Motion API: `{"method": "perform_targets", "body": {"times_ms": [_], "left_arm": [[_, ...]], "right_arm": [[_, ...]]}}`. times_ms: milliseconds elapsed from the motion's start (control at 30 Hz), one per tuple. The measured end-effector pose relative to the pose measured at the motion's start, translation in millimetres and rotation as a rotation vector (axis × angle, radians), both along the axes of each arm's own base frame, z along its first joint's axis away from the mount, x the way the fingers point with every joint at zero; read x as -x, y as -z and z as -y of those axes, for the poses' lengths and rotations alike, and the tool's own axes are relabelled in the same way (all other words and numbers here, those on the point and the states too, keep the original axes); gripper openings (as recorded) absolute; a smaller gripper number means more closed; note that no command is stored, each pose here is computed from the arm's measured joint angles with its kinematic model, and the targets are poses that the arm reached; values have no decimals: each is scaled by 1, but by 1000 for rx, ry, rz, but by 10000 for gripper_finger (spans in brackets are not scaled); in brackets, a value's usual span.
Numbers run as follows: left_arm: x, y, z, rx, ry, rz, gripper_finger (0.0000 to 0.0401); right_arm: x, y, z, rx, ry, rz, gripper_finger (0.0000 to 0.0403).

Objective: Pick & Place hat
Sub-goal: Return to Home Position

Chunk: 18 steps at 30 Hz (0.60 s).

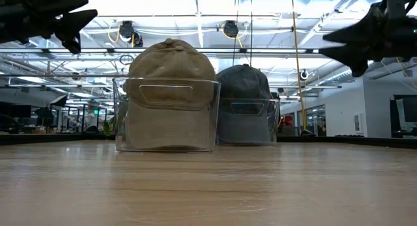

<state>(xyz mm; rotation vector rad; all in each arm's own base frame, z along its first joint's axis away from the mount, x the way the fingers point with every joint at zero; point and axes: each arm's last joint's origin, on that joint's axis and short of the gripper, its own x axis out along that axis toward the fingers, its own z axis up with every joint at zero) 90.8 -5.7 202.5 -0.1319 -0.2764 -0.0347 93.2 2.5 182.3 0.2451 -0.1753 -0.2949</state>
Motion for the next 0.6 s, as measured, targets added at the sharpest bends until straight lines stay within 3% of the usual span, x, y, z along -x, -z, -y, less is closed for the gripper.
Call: {"method": "perform_targets", "body": {"times_ms": [200, 467, 600], "left_arm": [[0, 1, 1, -4, 19, -15, 146], [1, -2, 0, 5, 15, 20, 137], [0, -1, 0, 18, 19, 15, 145]], "right_arm": [[-1, 11, 0, -48, 13, -106, 196], [7, -7, 4, -62, 115, -128, 196], [6, -6, 4, -7, 118, -156, 196]]}}
